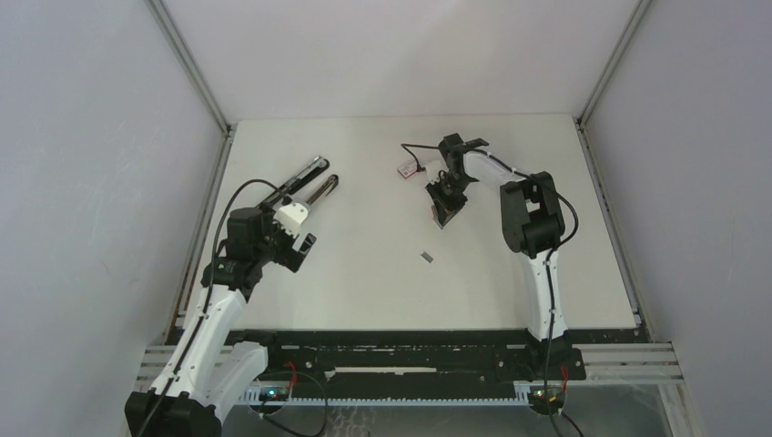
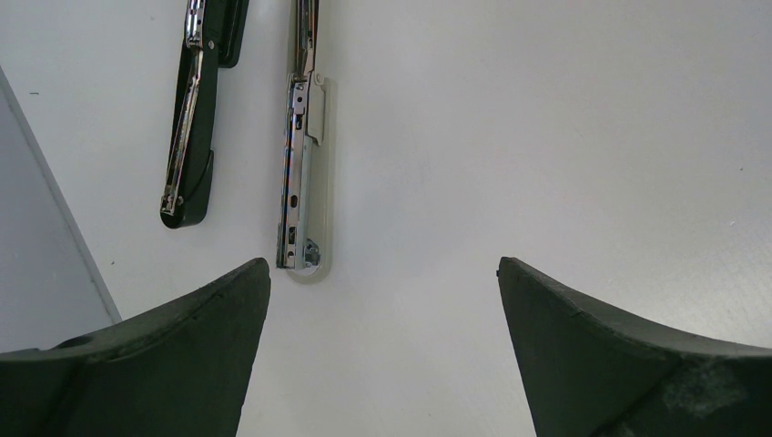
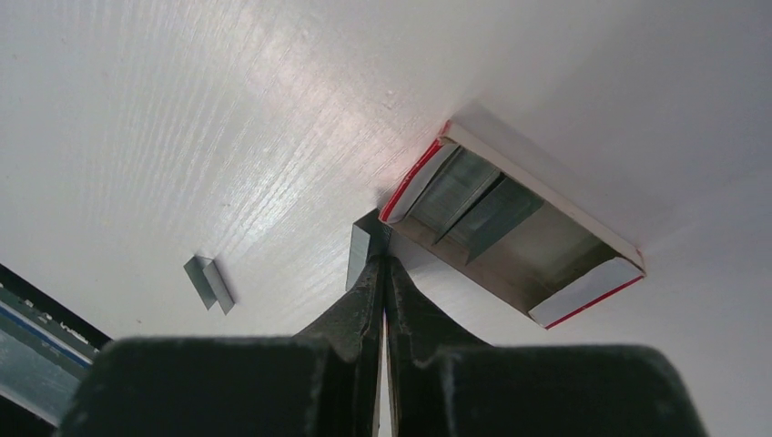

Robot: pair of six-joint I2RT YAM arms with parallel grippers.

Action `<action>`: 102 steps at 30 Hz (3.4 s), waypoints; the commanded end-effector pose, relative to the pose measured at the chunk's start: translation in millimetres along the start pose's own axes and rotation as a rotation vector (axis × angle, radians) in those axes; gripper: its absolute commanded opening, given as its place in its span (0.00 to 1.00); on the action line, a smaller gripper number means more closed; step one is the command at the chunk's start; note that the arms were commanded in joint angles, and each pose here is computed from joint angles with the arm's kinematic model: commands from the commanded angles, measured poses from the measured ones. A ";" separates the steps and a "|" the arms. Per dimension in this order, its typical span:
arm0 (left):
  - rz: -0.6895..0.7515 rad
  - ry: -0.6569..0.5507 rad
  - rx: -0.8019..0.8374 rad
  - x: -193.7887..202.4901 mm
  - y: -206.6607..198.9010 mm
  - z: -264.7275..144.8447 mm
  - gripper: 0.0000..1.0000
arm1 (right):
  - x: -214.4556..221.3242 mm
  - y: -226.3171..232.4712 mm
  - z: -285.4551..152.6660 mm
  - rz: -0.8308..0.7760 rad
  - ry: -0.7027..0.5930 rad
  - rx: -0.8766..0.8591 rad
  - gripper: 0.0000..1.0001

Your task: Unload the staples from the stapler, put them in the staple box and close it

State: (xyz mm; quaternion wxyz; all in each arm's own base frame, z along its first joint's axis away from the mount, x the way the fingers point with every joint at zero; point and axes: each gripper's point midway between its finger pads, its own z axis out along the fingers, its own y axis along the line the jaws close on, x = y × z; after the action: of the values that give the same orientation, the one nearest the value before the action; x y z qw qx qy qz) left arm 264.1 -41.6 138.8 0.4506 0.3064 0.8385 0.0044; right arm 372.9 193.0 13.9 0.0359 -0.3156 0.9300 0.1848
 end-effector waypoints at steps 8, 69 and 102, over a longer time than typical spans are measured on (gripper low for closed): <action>0.009 -0.023 -0.009 -3.5 2.5 0.4 1.00 | 33.7 -23.4 20.1 0.002 0.132 0.033 0.00; 0.010 -0.027 -0.019 -4.6 4.2 -1.3 1.00 | 1.5 6.5 -43.0 0.039 -0.286 0.211 0.43; 0.011 -0.013 -0.015 -1.3 3.9 1.4 1.00 | 6.5 14.4 -13.8 0.007 -0.180 0.245 0.27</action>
State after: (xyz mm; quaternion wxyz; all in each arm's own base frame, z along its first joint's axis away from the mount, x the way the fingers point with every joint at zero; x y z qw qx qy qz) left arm 264.2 -41.6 138.6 0.4501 0.3064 0.8388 0.0042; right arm 350.5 186.6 20.2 0.1405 -0.2843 0.9439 0.0924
